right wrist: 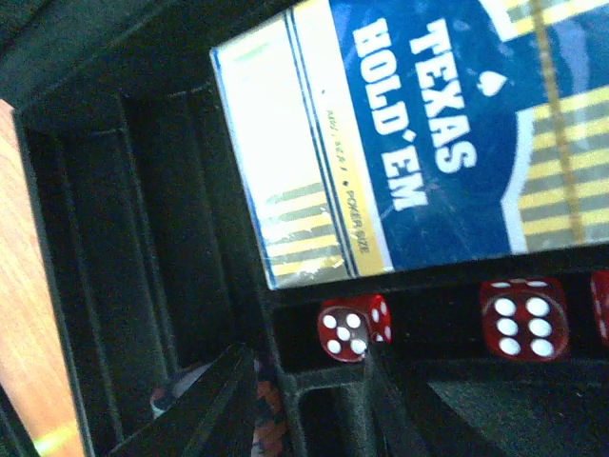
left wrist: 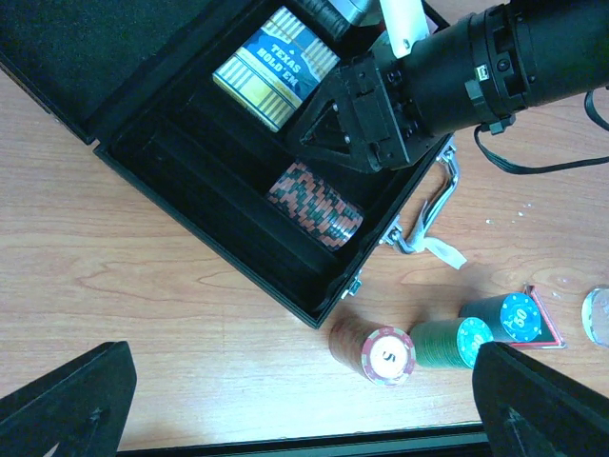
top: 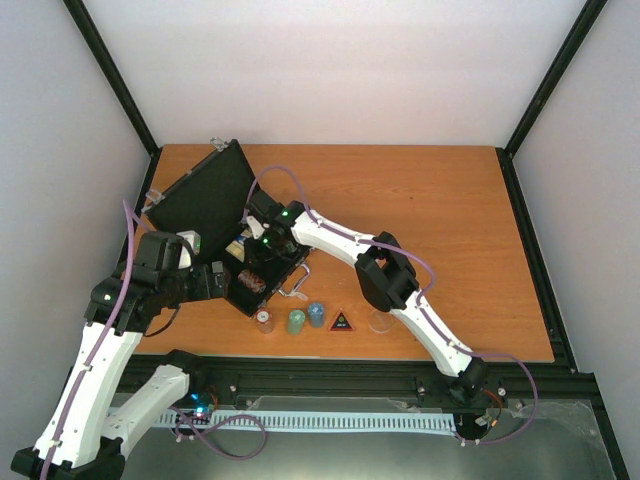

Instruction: Pack up texas hold em set

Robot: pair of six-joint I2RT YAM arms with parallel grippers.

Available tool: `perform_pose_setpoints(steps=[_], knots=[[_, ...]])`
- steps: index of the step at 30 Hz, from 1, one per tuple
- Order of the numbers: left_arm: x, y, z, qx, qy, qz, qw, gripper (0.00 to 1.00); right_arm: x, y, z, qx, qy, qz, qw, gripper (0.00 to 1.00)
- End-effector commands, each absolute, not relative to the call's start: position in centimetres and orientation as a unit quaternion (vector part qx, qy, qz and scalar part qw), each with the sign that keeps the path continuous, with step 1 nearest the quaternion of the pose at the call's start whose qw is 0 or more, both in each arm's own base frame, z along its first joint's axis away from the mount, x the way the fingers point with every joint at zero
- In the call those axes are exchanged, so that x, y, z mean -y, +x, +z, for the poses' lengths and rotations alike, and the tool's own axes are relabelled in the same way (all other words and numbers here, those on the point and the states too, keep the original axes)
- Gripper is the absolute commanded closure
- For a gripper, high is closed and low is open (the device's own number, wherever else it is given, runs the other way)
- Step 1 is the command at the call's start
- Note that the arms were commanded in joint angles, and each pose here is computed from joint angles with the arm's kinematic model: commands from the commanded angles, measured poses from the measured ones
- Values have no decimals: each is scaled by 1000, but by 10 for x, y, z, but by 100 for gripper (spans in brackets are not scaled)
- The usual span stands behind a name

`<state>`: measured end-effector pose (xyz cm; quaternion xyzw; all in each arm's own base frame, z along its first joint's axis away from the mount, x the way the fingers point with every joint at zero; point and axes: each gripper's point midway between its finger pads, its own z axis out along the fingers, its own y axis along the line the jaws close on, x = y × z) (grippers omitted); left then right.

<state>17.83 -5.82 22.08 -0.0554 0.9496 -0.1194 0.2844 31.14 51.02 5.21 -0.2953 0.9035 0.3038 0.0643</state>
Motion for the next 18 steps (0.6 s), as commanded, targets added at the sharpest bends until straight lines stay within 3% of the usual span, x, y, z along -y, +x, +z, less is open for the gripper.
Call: perform_pose_setpoints(steps=[1, 7, 10, 16, 18], knots=[[58, 181, 225, -946, -56, -120, 296, 0, -505, 312, 74, -903, -308, 285, 87, 66], [60, 186, 230, -942, -55, -124, 307, 0, -449, 306, 113, -921, -313, 194, 130, 61], [61, 189, 230, -941, -53, -127, 308, 0, -412, 300, 129, -930, -299, 152, 150, 46], [65, 193, 230, -940, -42, -130, 312, 0, -337, 278, 135, -955, -246, 61, 153, 4], [67, 195, 230, -940, -38, -132, 312, 0, -310, 268, 129, -964, -224, 26, 142, 0]])
